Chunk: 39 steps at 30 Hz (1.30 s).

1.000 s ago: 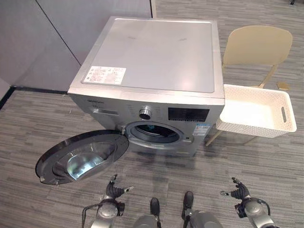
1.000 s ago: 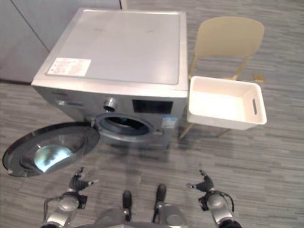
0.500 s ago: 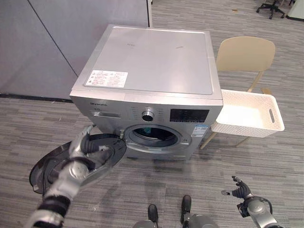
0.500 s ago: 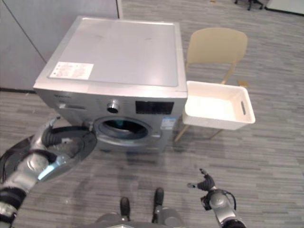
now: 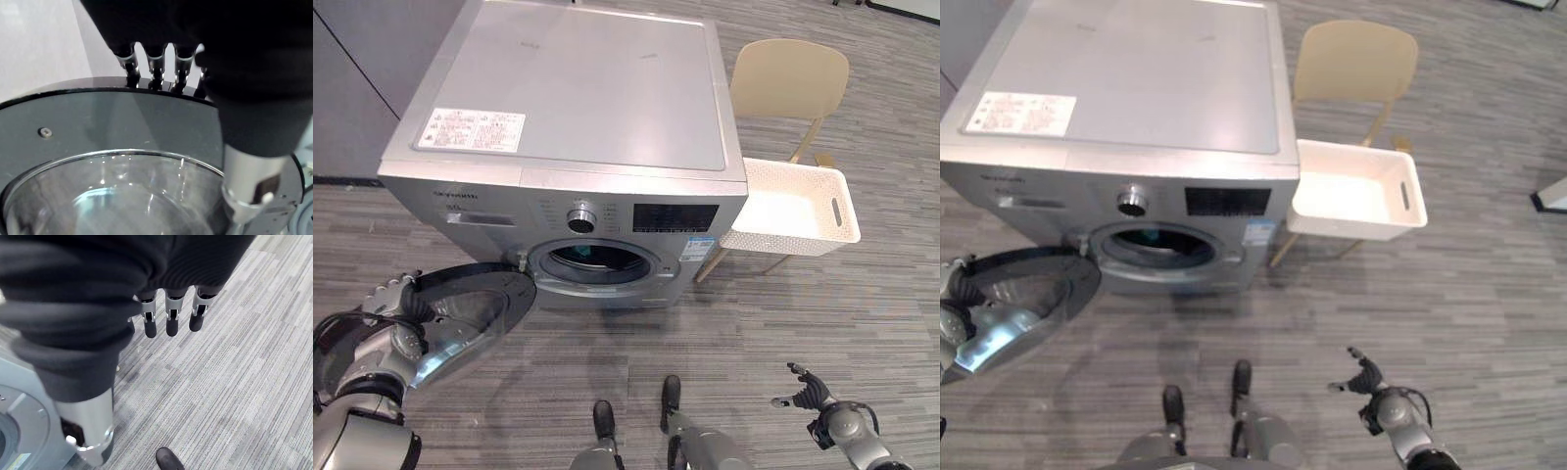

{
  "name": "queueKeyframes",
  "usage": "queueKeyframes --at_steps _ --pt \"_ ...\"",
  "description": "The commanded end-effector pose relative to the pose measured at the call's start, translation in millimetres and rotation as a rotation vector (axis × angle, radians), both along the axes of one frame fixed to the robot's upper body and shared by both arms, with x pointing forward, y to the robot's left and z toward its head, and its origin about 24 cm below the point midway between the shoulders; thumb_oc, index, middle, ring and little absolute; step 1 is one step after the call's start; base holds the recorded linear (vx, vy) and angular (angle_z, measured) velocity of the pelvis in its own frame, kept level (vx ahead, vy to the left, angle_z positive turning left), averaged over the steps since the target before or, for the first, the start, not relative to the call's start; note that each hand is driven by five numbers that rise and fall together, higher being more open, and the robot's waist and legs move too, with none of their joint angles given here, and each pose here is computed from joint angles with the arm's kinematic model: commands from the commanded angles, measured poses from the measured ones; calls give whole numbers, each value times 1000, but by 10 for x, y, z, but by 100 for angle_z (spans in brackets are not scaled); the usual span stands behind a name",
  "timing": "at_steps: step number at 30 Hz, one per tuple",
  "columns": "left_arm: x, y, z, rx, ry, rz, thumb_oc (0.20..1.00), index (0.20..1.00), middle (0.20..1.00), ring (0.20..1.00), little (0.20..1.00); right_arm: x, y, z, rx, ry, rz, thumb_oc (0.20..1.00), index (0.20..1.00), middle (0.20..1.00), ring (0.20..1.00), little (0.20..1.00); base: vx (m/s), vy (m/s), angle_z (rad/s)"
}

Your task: Grab the laundry basket,head to the washer,open it,put in the laundry and shut it.

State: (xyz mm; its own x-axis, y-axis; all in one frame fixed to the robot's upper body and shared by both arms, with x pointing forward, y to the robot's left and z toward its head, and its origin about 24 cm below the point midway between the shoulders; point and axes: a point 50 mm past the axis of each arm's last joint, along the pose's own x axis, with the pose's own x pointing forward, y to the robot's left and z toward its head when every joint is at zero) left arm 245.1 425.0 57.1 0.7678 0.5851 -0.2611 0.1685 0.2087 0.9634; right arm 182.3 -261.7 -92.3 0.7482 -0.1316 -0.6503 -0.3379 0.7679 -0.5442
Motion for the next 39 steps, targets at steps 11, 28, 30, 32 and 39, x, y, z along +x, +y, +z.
queueKeyframes --at_steps 11,28,30,32,39 --pt "-527 -1259 -1219 -762 -157 50 1000 1000 1000 1000 1000 142 77 83 6 -75 -11 1000 1000 1000 1000 1000 26 13 8" --pt "384 -2845 -680 -1035 -308 -460 1000 1000 1000 1000 1000 132 165 119 -28 -110 54 1000 1000 1000 1000 1000 -32 -95 -12" --pt "439 -2871 -644 -1034 -319 -464 1000 1000 1000 1000 1000 106 142 110 -34 -100 54 1000 1000 1000 1000 1000 4 -22 -90" --pt "562 -2901 -593 -993 -327 -470 1000 1000 1000 1000 1000 49 81 90 -44 -83 40 1000 1000 1000 1000 1000 9 -15 -61" --pt "694 -2510 -579 -770 -322 -411 1000 1000 1000 1000 1000 -90 -144 100 -73 -71 -33 1000 1000 1000 1000 1000 22 -7 -13"
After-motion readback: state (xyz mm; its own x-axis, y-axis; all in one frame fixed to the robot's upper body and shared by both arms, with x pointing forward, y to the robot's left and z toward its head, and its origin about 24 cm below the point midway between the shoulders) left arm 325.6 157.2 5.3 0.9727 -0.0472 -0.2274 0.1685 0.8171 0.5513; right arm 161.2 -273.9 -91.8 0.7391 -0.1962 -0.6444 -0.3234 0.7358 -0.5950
